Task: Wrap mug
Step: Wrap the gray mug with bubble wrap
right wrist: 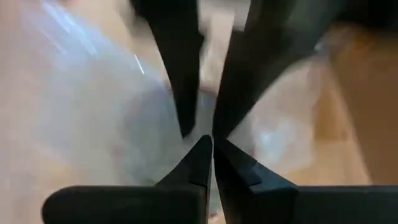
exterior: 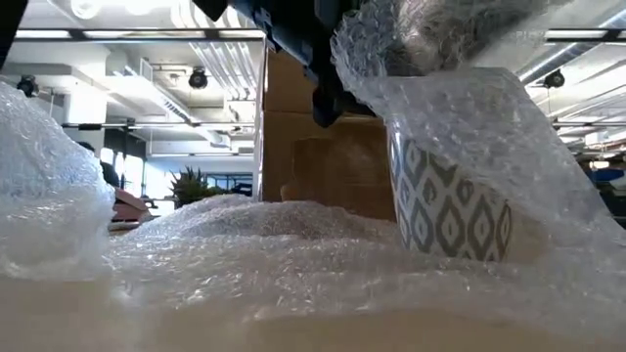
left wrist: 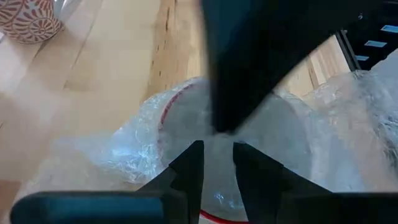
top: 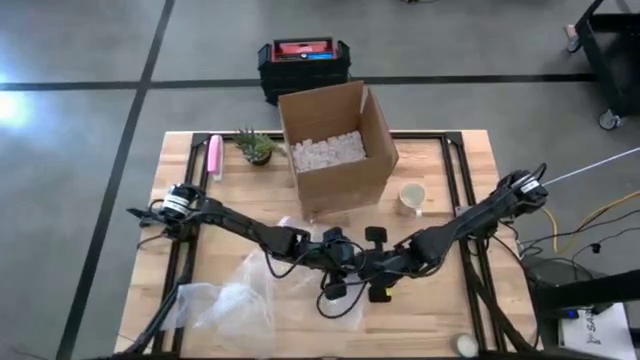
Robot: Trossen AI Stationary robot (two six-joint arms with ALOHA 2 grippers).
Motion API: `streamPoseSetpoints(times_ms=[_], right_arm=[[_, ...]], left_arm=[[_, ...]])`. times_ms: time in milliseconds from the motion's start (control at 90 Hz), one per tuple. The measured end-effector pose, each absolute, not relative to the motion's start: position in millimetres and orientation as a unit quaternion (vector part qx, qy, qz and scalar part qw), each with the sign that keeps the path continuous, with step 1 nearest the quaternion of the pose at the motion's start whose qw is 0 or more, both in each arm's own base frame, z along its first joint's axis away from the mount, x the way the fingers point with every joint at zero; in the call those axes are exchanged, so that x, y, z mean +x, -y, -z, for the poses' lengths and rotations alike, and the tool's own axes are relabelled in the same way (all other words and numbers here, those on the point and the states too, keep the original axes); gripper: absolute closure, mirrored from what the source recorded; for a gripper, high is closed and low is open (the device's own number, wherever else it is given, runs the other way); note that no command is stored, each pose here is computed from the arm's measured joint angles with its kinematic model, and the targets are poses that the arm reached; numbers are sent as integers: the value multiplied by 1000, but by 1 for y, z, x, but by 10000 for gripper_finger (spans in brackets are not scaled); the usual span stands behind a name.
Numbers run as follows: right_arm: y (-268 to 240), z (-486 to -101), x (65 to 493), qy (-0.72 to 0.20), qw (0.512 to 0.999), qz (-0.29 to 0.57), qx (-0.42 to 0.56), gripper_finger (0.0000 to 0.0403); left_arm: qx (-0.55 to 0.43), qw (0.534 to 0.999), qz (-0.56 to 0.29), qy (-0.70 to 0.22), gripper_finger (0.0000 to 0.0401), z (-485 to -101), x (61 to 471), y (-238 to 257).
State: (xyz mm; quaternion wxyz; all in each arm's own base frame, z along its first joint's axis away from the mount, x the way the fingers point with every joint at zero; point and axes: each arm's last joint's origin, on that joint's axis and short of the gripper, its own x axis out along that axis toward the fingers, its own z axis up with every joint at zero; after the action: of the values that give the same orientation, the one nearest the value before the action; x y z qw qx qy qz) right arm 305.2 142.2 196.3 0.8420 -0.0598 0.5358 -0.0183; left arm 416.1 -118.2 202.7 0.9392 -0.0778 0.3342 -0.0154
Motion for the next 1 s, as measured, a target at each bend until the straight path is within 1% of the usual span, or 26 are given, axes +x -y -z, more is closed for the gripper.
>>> streamPoseSetpoints(times_ms=[133,311,411,500,600,700,822,900,1000], right_arm=[[-144,-176,309,-552,831,26,-65,401],[-145,-175,311,-555,830,22,-56,401],[-147,-178,314,-542,839,18,-51,401],[-146,-179,314,-543,838,16,-59,401],[-146,-179,314,-540,839,15,-61,401],[-145,-180,315,-536,841,19,-64,401],[-145,-180,315,-535,842,21,-65,401],[-145,-180,315,-535,842,21,-65,401],[-145,-180,315,-534,842,22,-65,400]], left_arm=[[-81,941,25,-328,327,-211,413,119],[-88,941,33,-325,327,-239,398,120],[-95,943,44,-316,326,-260,384,126],[-98,942,57,-315,327,-268,375,137],[-102,941,73,-315,326,-268,369,151],[-106,939,81,-317,327,-258,371,162],[-117,938,90,-314,327,-240,382,169],[-131,941,104,-295,327,-233,390,174],[-128,949,88,-274,327,-227,398,171]])
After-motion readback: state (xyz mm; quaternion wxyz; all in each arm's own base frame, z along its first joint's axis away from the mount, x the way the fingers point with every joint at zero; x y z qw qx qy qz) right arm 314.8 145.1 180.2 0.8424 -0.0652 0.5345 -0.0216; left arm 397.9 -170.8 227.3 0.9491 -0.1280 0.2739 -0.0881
